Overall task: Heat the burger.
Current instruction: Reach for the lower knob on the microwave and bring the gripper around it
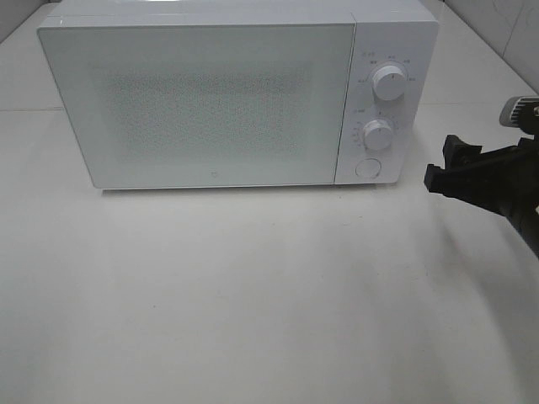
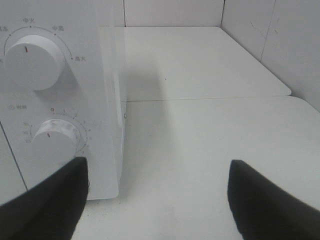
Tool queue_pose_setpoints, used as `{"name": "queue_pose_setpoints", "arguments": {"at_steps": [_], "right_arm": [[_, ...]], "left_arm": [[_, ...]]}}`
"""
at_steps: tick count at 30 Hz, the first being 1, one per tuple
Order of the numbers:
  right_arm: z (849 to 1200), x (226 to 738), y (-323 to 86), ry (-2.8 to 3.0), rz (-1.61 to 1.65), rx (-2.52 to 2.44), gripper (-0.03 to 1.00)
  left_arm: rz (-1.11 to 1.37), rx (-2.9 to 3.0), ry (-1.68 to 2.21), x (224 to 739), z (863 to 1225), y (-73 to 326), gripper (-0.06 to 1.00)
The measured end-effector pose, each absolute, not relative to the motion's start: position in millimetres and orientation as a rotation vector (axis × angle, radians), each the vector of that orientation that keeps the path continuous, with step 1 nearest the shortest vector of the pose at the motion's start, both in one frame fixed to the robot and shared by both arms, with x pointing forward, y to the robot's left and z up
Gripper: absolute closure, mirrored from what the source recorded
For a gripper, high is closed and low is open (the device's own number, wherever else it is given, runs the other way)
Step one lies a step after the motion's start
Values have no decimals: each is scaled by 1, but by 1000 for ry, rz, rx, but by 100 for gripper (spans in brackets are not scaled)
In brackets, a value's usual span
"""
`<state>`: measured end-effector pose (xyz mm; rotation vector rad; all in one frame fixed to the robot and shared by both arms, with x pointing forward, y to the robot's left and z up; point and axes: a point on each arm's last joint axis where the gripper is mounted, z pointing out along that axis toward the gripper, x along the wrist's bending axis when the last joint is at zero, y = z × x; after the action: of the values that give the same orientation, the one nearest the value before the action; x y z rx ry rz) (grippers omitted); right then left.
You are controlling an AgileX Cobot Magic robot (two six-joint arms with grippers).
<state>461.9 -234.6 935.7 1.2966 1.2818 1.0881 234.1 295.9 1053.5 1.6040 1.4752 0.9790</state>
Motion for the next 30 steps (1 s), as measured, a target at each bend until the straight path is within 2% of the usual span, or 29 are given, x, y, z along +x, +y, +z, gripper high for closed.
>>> {"name": "queue_pose_setpoints", "arguments": {"at_steps": [9, 22, 30], "right_arm": [[926, 450, -211, 1316, 1088, 1328, 21], [934, 448, -186, 1345, 1076, 1238, 21], [941, 455, -177, 1321, 1117, 1225, 14]], "left_arm": [[979, 1604, 1475, 234, 1054, 296, 6], [979, 1604, 1475, 234, 1054, 296, 6], [979, 1604, 1475, 234, 1054, 296, 6]]}}
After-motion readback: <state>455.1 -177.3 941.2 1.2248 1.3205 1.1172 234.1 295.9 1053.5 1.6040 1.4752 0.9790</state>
